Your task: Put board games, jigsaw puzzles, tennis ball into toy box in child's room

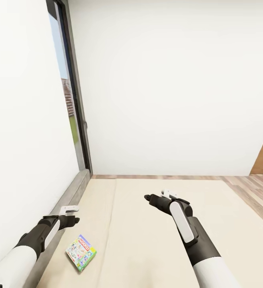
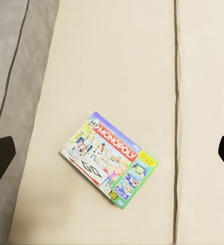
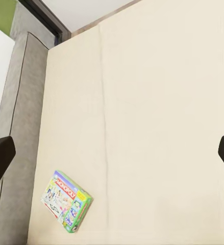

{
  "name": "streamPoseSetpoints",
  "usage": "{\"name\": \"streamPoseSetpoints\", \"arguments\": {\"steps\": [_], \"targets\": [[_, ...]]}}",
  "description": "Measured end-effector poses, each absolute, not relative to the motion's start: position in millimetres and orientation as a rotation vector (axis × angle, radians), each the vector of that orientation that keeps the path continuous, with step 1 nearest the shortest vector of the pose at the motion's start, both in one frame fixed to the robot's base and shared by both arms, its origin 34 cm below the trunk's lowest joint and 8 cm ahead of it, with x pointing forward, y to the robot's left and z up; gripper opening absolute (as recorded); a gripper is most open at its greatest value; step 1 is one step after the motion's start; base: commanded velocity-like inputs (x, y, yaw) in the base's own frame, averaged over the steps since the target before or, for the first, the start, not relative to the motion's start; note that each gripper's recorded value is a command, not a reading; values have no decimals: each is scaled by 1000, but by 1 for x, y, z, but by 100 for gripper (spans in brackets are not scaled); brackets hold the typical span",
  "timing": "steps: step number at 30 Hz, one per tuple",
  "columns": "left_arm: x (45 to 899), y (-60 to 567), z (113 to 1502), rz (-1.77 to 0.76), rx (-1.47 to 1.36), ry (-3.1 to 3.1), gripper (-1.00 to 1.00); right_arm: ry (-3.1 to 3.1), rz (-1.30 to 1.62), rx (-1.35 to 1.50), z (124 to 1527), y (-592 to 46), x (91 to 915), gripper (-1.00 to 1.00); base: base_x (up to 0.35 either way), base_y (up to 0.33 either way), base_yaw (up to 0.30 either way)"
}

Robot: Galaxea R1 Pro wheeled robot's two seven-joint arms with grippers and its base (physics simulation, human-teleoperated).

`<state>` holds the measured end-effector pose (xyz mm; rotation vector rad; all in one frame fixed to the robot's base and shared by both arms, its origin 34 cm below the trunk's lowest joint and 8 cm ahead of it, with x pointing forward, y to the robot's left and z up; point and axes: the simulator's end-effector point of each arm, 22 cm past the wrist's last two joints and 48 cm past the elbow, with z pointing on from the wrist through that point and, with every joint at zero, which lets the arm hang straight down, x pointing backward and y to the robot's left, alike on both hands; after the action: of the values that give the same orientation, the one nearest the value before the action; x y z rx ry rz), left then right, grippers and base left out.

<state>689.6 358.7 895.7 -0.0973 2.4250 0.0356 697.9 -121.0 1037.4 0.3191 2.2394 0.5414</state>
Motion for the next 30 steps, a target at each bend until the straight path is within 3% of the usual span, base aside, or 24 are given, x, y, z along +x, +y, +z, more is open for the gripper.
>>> {"name": "streamPoseSetpoints", "arguments": {"steps": [25, 30], "targets": [[690, 359, 896, 37, -96, 2425, 100, 2236, 543, 319, 1039, -122, 698, 100, 0, 8, 0], [690, 359, 896, 37, -96, 2425, 100, 2204, 649, 299, 1052, -108, 698, 100, 0, 0, 0]]}}
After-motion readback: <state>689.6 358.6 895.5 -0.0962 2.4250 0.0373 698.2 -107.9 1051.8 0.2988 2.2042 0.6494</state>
